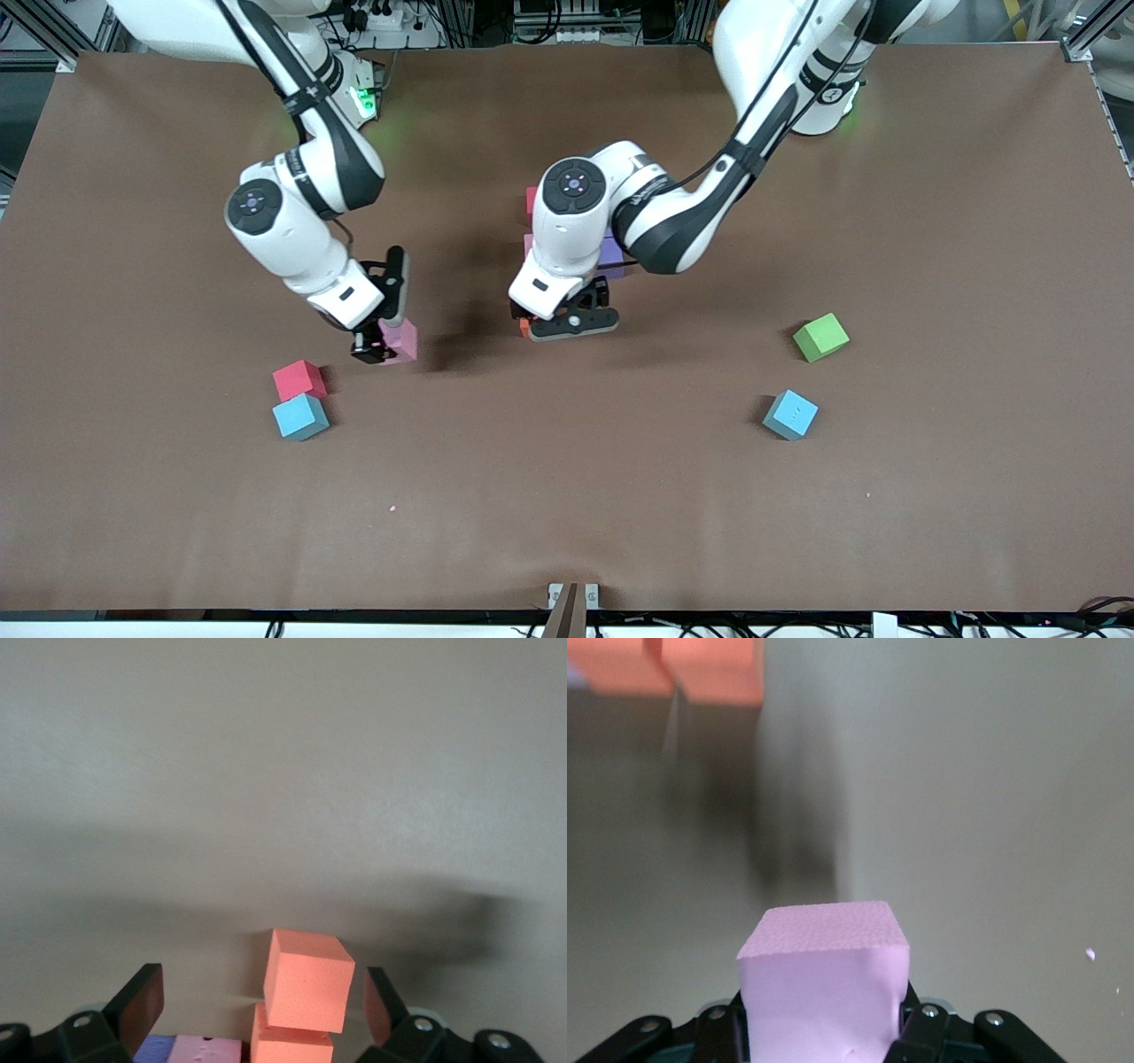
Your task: Form number 2 with 11 blocks
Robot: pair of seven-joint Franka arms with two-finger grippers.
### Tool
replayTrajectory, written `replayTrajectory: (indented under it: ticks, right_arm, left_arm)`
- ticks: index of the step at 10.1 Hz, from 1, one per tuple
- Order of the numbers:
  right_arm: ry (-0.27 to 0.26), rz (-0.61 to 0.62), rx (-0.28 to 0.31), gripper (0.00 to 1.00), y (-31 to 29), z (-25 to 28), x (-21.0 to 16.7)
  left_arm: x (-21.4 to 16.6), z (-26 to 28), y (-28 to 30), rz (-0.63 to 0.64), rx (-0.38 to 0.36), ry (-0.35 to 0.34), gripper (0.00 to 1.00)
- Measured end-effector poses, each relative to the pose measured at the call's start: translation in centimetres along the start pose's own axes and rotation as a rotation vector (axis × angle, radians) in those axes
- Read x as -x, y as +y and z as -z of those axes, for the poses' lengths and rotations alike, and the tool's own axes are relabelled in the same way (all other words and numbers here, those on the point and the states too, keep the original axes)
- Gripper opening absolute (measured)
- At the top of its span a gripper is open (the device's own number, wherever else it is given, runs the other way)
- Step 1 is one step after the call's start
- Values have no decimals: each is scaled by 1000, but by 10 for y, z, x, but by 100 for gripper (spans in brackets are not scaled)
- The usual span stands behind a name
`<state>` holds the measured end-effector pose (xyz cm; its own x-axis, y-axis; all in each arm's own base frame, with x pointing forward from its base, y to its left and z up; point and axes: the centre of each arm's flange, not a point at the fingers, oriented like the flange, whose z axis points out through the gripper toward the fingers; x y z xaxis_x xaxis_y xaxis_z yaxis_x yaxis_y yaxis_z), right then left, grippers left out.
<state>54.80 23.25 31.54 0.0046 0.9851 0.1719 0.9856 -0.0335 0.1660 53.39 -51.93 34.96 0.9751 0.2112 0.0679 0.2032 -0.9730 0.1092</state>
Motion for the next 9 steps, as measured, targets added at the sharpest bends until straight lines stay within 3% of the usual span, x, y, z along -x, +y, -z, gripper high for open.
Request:
replayTrajectory:
  ticks: [4,9]
  right_arm:
    - [45,-249,-21,57,-25,1,-92]
    - [87,-163,-56,57,-35,18,-188]
  left_arm:
    - [-54,76,-55,35,-51,11,100]
    - [-135,124,-153,-6,-70,-17,100]
